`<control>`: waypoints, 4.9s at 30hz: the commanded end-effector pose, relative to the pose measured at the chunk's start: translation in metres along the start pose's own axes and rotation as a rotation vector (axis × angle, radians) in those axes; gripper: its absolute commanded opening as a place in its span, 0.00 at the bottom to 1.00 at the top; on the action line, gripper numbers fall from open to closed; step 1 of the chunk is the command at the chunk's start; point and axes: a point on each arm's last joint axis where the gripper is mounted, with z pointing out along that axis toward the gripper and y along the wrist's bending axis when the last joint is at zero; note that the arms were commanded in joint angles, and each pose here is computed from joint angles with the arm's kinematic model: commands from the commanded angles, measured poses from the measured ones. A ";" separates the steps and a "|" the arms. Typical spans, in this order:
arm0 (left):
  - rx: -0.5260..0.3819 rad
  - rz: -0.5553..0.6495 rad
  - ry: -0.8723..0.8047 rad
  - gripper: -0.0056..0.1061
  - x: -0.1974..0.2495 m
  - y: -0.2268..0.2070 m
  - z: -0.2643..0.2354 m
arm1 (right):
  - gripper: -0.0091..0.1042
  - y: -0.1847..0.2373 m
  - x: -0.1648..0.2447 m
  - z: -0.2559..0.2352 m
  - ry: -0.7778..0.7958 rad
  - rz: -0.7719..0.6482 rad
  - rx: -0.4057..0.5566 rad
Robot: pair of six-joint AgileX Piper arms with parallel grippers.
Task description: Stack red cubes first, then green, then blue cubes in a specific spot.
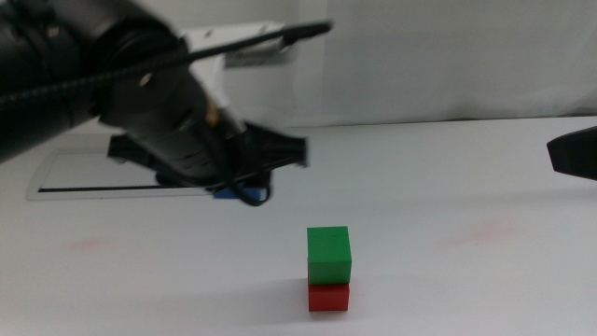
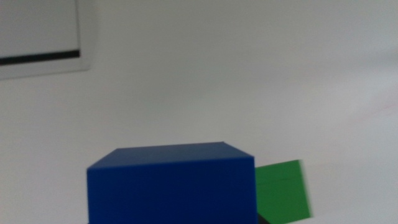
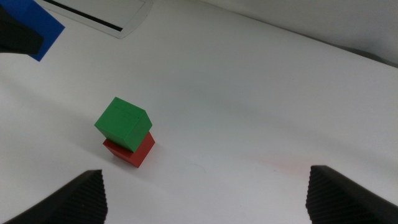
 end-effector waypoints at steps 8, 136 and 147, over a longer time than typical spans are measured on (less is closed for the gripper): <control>-0.036 -0.020 0.050 0.02 0.015 -0.056 -0.002 | 0.84 0.000 0.001 0.000 -0.006 0.002 -0.002; -0.268 -0.233 -0.664 0.20 0.174 0.188 -0.061 | 0.06 -0.048 0.068 -0.037 -0.198 0.206 0.553; -0.266 -0.197 -0.754 0.03 0.212 0.185 -0.044 | 0.06 -0.030 0.149 -0.012 -0.220 0.177 0.586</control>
